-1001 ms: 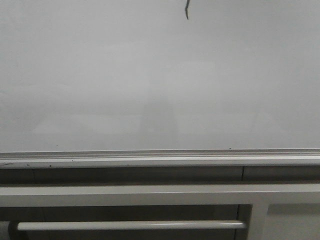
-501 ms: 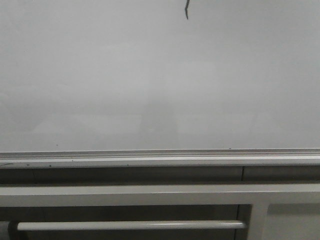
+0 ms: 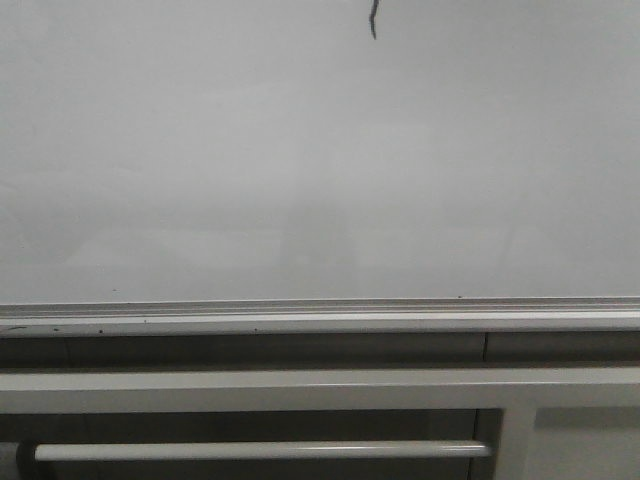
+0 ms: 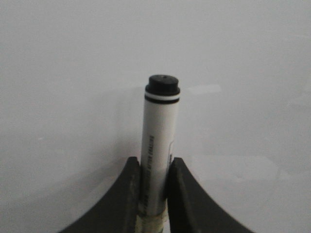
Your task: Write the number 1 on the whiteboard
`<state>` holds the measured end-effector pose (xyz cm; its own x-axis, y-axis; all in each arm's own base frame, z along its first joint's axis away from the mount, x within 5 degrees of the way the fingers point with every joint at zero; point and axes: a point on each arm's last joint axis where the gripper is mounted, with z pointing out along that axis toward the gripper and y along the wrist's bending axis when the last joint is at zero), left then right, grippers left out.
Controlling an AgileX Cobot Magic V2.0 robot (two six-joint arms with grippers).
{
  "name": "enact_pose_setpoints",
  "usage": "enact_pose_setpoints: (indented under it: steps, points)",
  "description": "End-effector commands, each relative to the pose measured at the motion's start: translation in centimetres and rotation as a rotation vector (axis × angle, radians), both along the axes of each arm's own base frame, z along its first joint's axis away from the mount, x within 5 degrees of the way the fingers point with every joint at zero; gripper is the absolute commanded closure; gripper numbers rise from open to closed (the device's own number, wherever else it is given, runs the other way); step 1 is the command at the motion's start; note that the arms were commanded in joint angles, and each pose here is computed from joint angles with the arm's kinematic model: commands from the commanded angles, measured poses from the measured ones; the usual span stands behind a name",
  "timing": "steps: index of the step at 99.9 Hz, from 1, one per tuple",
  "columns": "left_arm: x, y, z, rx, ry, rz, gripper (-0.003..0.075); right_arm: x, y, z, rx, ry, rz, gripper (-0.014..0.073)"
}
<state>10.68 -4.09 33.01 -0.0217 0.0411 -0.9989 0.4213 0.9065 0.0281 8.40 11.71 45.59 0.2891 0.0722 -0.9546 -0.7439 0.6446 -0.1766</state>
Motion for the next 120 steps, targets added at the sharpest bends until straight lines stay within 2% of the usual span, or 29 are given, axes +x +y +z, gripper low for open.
enact_pose_setpoints:
  steps: [1,54,120]
  points:
    - [0.78,0.32,0.82,-0.028,-0.008,0.048,0.0741,-0.48,-0.44,1.19,0.051,-0.005,0.028,0.0209]
    - [1.59,0.85,0.64,-0.014,-0.004,0.117,0.0741,-0.48,-0.44,1.19,0.051,-0.005,0.028,0.0209]
    - [1.59,0.85,0.65,-0.016,-0.004,0.117,0.0741,-0.48,-0.44,1.19,0.051,-0.005,0.028,0.0209]
